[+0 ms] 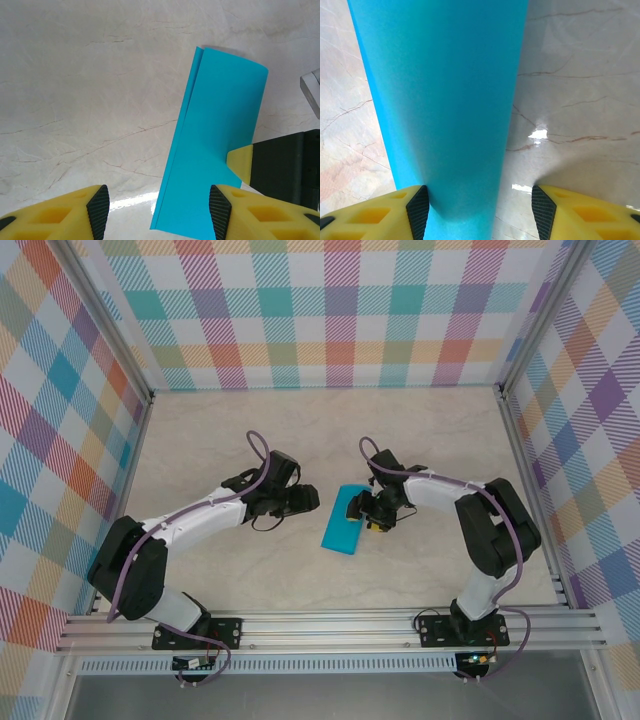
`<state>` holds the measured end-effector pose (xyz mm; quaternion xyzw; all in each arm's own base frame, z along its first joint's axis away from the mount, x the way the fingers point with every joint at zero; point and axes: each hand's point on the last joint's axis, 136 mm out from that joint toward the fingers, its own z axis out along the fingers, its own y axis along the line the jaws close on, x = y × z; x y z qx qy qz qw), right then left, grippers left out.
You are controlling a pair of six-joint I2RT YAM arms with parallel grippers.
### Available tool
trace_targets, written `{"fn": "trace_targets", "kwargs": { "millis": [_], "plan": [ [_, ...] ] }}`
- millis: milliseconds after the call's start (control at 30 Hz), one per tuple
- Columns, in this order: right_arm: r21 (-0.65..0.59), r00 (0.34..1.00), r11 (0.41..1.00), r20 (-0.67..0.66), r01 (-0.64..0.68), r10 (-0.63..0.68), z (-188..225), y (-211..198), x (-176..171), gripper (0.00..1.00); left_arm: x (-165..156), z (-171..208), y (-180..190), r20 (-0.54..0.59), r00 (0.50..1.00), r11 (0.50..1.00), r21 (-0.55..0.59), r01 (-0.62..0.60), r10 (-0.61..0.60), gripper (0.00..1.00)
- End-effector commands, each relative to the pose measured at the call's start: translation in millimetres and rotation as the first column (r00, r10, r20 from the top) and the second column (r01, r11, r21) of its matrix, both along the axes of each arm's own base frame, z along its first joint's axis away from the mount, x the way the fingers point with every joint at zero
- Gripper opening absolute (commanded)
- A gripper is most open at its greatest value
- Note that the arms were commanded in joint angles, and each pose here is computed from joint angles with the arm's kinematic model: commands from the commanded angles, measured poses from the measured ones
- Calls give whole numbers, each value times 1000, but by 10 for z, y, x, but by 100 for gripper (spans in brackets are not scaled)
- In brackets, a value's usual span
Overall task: Fold a paper plane with a square sheet of paper (pick it up from the middle)
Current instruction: First fold in half a square sheet of paper at the center of the table.
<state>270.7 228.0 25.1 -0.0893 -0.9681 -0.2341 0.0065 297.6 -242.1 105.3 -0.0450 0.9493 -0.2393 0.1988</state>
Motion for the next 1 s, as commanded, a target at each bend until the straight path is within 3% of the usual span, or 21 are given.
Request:
{"fn": "trace_targets", "kwargs": {
  "millis": [0,967],
  "plan": [
    [-97,998,995,-67,-8,1,-159,-162,-144,61,49,25,63,11,999,999,-8,-32,32,58],
    [-242,986,969,-165,-37,-3,-432,-237,-179,63,32,-53,46,-15,1000,1000,-22,-11,10,57]
  ]
}}
